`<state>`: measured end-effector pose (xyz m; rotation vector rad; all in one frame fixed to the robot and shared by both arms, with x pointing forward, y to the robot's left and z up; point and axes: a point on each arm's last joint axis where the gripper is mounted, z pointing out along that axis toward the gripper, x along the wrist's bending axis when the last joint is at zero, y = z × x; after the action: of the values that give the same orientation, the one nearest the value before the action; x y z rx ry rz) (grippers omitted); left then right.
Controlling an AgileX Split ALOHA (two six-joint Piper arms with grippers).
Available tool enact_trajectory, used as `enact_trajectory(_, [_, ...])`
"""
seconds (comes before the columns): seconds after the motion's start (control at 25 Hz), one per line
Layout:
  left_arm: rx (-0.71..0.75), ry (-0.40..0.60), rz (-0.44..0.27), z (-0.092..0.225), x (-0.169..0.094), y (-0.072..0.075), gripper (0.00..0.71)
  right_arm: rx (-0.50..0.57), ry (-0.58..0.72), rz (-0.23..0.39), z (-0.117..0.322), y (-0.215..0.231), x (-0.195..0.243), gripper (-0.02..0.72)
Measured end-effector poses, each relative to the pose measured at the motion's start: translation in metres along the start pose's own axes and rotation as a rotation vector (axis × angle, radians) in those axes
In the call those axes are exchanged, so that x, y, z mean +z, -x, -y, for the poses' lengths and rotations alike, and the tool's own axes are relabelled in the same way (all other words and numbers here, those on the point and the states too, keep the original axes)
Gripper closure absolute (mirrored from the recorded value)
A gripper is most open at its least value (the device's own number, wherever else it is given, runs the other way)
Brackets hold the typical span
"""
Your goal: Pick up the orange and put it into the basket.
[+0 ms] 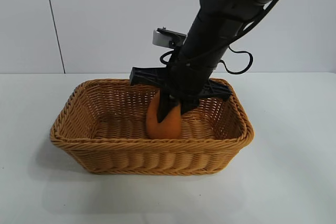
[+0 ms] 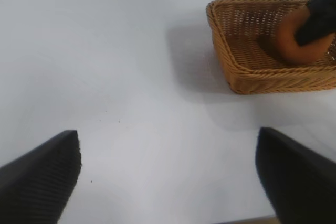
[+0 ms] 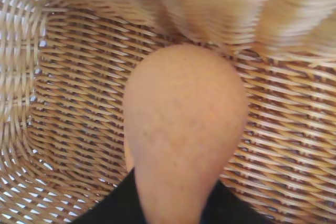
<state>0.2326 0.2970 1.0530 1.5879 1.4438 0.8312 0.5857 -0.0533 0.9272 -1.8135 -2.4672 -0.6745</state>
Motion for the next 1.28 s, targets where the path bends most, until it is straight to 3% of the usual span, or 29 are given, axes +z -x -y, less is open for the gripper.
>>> enact_trajectory(0.16, [0.000, 0.000, 0.000, 0.000, 0.000, 0.000, 0.066, -0.007, 0.025, -0.007, -0.003, -0.003, -0.012, 0.195])
enact_trajectory(0.28, [0.000, 0.000, 0.000, 0.000, 0.000, 0.000, 0.066, -0.018, 0.029, -0.012, -0.004, -0.006, -0.027, 0.115])
enact_trajectory(0.6, [0.000, 0.000, 0.000, 0.000, 0.000, 0.000, 0.066, -0.062, -0.081, 0.003, -0.012, -0.018, -0.077, 0.093])
enact_trajectory(0.72, [0.000, 0.000, 0.000, 0.000, 0.000, 0.000, 0.066, -0.102, -0.098, 0.059, -0.023, -0.020, -0.098, 0.093])
enact_trajectory(0.92, [0.001, 0.000, -0.001, 0.000, 0.000, 0.000, 0.066, -0.111, -0.069, 0.217, -0.038, -0.013, -0.128, 0.093])
enact_trajectory(1.08, [0.001, 0.000, -0.002, 0.000, 0.000, 0.000, 0.066, -0.054, -0.063, 0.253, -0.045, 0.010, -0.135, 0.093])
enact_trajectory(1.28, [0.001, 0.000, -0.002, 0.000, 0.000, 0.000, 0.066, 0.070, -0.050, 0.309, -0.056, 0.074, -0.149, 0.093])
